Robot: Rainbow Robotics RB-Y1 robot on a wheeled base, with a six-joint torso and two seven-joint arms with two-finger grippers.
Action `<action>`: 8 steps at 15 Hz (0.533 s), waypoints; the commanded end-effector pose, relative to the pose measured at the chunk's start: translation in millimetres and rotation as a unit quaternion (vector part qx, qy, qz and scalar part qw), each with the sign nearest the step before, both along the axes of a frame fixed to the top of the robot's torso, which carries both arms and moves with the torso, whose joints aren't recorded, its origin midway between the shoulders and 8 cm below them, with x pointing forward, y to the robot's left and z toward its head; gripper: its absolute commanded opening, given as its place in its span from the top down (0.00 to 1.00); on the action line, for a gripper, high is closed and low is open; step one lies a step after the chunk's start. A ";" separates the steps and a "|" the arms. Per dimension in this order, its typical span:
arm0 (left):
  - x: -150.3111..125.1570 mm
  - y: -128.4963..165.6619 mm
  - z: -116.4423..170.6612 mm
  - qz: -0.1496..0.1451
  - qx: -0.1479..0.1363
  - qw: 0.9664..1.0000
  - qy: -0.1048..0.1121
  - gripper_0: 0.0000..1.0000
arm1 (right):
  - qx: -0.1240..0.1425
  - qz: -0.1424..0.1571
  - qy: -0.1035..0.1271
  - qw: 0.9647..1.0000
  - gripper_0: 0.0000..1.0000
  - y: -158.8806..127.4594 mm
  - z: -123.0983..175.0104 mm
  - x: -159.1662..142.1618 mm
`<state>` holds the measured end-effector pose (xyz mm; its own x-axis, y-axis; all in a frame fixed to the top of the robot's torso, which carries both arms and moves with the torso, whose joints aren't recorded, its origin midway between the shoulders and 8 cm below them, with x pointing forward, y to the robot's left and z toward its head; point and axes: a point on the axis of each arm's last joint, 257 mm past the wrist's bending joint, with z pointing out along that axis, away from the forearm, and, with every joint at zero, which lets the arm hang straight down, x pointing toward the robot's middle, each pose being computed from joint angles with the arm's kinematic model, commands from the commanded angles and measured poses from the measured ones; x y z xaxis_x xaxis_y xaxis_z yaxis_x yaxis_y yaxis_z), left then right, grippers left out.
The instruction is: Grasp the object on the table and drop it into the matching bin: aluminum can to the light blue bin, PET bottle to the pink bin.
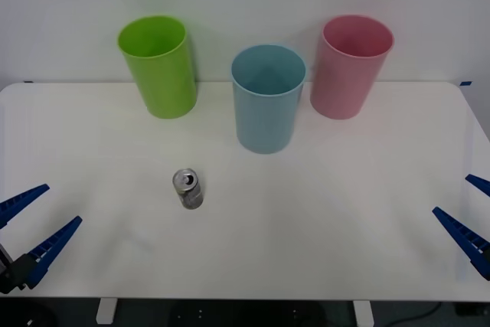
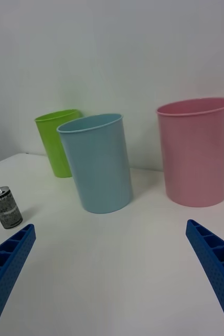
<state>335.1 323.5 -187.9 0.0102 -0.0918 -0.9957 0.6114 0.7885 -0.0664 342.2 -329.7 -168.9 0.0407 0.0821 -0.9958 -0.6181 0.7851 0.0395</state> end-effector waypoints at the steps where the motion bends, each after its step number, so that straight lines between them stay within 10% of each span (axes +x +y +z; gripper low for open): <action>1: -4.4 0.3 -17.3 0.003 0.021 1.000 0.019 0.00 | 0.000 0.000 0.000 1.000 0.00 0.0 0.0 0.0; 8: -1.9 -16.2 -47.3 -0.005 0.051 0.998 0.046 0.00 | 0.000 0.000 0.000 1.000 0.00 0.0 0.0 0.0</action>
<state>332.3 309.3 -233.2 -0.0792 0.0085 -0.9968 0.6139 0.7883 -0.0420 342.2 -329.7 -168.9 0.0406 0.0821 -0.9958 -0.6181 0.7851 0.0395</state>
